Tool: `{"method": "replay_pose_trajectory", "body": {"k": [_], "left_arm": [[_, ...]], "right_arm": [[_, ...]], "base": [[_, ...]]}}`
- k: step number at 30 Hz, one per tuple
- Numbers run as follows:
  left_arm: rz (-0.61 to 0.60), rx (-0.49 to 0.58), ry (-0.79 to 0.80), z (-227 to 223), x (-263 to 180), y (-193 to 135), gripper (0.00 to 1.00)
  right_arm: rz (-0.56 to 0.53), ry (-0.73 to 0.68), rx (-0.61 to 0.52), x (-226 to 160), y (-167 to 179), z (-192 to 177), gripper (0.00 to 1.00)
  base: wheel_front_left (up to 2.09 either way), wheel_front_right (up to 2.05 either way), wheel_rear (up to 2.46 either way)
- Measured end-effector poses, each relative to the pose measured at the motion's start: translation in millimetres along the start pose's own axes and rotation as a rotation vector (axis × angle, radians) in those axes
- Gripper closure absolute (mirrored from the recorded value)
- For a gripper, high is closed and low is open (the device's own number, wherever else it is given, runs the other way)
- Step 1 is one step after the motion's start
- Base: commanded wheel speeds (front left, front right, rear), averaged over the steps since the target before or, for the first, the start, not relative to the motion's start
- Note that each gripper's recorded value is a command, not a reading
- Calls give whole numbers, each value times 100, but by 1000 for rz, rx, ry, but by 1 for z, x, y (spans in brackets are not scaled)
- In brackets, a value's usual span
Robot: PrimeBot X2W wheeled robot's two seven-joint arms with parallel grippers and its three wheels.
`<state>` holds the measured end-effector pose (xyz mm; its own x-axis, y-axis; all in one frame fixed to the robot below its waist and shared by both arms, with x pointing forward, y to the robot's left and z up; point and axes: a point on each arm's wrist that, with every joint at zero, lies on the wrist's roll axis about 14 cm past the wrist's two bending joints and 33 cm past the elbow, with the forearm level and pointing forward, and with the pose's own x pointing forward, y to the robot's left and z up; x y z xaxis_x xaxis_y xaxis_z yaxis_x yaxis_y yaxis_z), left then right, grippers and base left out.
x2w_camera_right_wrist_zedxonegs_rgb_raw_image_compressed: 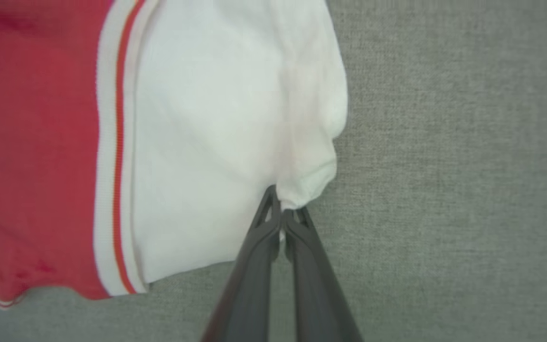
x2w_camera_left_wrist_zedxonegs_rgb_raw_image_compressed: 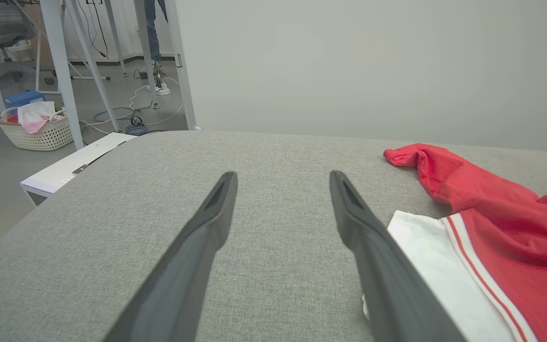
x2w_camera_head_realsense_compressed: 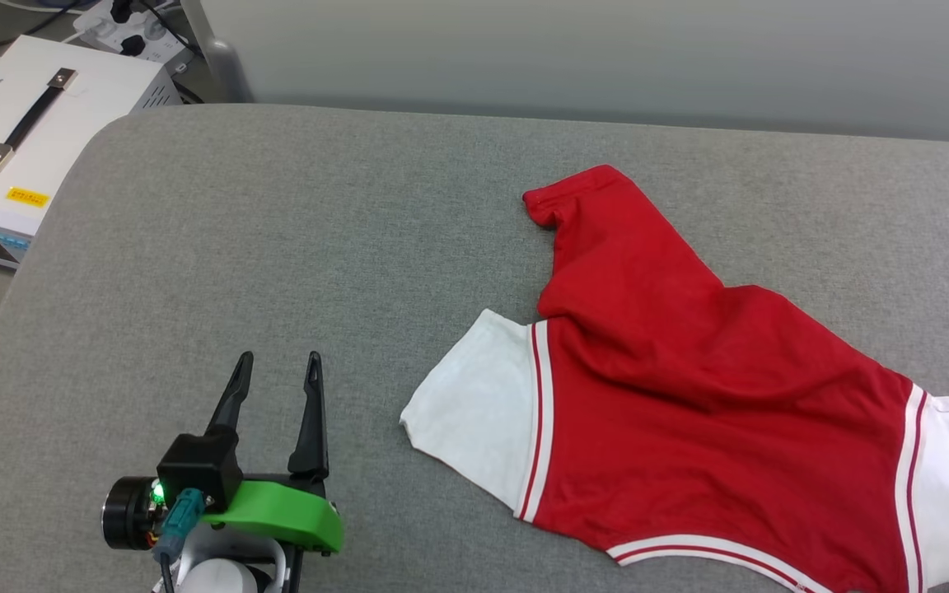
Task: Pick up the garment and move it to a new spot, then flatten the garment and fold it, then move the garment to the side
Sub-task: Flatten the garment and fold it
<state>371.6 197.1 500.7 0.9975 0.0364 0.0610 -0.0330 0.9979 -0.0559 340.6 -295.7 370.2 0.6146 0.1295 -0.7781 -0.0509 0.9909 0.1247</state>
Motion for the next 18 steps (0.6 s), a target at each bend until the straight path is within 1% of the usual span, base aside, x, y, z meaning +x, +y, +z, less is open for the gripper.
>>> {"method": "replay_pose_trajectory", "body": {"k": [1, 5, 11, 15, 18], "left_arm": [[2, 2, -1, 0, 0, 1, 0], [2, 9, -12, 4, -2, 3, 0], [-14, 23, -42, 14, 0, 2, 0], [-49, 40, -83, 28, 7, 0, 0], [-99, 72, -129, 45, 17, -4, 0]], "right_arm": [[-2, -25, -4, 0, 1, 3, 0], [-22, -180, -60, -6, 2, 29, 0], [-87, -517, -132, -36, 1, 87, 0], [-79, -679, -147, -54, 22, 112, 0], [-61, -750, -157, -63, 42, 119, 0]], "base": [[0, 0, 0], [0, 0, 0], [0, 0, 0], [0, 0, 0], [0, 0, 0]]}}
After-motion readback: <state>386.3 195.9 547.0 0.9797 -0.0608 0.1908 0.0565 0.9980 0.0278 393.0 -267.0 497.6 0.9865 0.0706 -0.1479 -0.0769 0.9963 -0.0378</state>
